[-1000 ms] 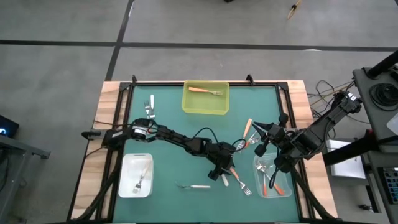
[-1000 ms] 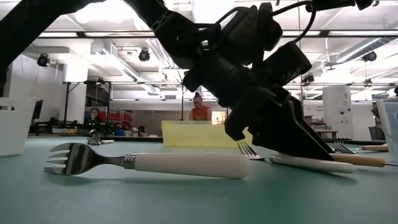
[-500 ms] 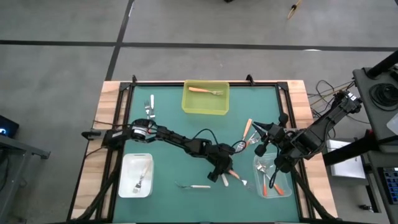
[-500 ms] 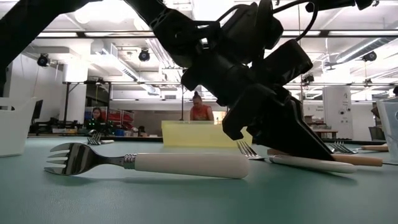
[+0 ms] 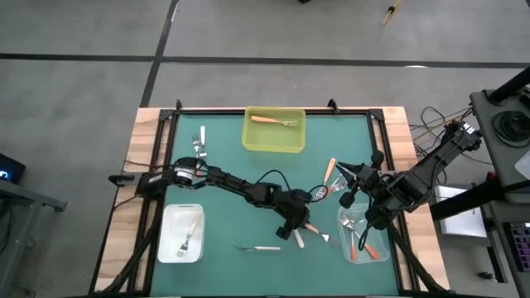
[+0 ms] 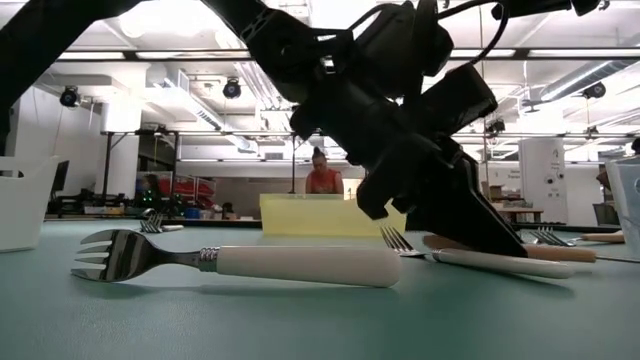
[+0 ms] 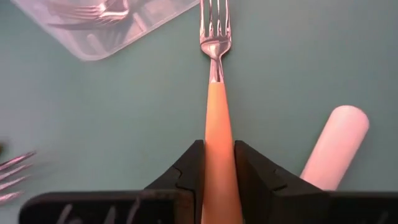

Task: Sort silverware by color (type)
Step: Put the yellow fork into the yellow bin, then put the white fork into the white bin

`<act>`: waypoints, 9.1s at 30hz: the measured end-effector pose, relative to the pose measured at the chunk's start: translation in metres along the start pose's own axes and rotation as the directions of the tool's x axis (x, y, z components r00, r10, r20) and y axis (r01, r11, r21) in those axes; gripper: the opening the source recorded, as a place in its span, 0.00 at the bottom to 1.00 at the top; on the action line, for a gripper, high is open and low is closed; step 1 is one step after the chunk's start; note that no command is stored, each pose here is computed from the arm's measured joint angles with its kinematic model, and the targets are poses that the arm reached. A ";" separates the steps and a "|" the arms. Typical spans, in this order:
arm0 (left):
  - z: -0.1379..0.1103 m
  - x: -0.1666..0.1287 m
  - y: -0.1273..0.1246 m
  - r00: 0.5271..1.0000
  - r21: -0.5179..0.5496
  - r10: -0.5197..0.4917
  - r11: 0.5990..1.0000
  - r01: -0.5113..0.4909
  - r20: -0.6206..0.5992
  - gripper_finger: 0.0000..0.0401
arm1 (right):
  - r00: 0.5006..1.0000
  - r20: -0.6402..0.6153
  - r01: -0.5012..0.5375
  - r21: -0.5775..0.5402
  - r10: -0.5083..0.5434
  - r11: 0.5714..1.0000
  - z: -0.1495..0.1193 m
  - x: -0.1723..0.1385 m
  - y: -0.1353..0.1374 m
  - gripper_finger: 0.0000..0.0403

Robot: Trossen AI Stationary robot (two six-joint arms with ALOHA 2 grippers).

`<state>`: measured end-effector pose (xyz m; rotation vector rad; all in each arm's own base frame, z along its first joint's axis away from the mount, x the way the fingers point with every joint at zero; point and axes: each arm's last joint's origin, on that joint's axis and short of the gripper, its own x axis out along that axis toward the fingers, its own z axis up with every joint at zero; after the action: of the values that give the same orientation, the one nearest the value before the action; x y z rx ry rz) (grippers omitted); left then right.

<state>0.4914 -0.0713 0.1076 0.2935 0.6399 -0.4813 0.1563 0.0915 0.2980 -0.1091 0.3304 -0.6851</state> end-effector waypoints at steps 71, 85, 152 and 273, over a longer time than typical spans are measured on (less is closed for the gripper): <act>-0.123 -0.280 0.205 0.814 -0.289 0.355 0.808 -0.514 -0.460 0.13 | 0.903 -0.227 0.345 -0.123 -0.365 0.930 0.003 0.087 -0.042 0.08; -0.122 -0.274 0.208 0.816 -0.274 0.380 0.807 -0.523 -0.436 0.13 | 0.913 -0.196 0.344 -0.103 -0.358 0.933 0.008 0.091 -0.038 0.08; -0.147 -0.240 0.212 0.841 -0.305 0.317 0.828 -0.471 -0.439 0.13 | 0.876 -0.161 0.424 -0.190 -0.454 0.885 0.017 0.123 -0.048 0.08; -0.099 -0.348 -0.023 0.885 -0.741 0.319 0.490 -0.459 -0.338 0.26 | 0.894 -0.114 -0.372 0.349 0.433 0.860 0.027 0.145 0.013 0.08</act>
<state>0.1869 0.0663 0.2490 -0.4177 0.8572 0.3266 0.2783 0.0094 0.2821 0.3333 0.4061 -0.3196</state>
